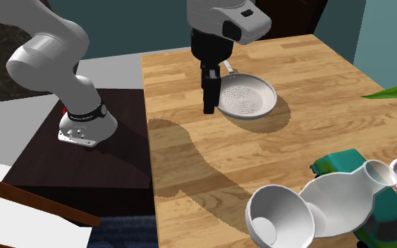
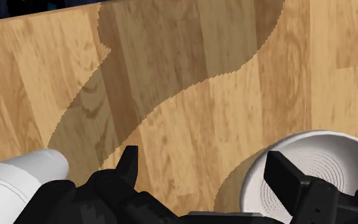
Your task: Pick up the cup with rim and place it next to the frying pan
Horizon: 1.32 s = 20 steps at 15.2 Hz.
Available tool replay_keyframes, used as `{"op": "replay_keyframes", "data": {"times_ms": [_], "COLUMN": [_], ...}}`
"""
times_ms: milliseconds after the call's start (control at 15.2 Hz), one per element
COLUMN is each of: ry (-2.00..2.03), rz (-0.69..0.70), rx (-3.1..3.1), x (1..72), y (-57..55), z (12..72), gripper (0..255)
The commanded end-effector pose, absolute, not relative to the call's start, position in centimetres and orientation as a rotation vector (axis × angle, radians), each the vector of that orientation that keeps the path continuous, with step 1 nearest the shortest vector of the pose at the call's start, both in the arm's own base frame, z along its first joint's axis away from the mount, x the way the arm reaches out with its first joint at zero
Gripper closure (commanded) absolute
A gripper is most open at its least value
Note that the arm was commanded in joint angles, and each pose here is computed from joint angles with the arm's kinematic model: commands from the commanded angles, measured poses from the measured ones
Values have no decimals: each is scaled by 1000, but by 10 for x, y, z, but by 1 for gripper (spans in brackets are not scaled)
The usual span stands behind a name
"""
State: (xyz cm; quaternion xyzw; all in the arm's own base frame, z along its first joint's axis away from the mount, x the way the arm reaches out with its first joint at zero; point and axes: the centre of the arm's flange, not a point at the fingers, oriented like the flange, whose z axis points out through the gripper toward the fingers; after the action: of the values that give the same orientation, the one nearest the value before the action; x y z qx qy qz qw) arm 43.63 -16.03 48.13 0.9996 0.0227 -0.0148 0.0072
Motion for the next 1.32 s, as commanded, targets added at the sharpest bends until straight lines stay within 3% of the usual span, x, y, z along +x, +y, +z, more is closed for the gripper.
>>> {"op": "replay_keyframes", "data": {"times_ms": [0, 990, 1254], "ry": [72, 73, 73], "rz": [-40, 4, 4], "rx": [3117, 3060, 3060], "x": [451, 563, 563], "y": [-177, -317, -318], "z": [475, 417, 401], "gripper": [0, 0, 0]}}
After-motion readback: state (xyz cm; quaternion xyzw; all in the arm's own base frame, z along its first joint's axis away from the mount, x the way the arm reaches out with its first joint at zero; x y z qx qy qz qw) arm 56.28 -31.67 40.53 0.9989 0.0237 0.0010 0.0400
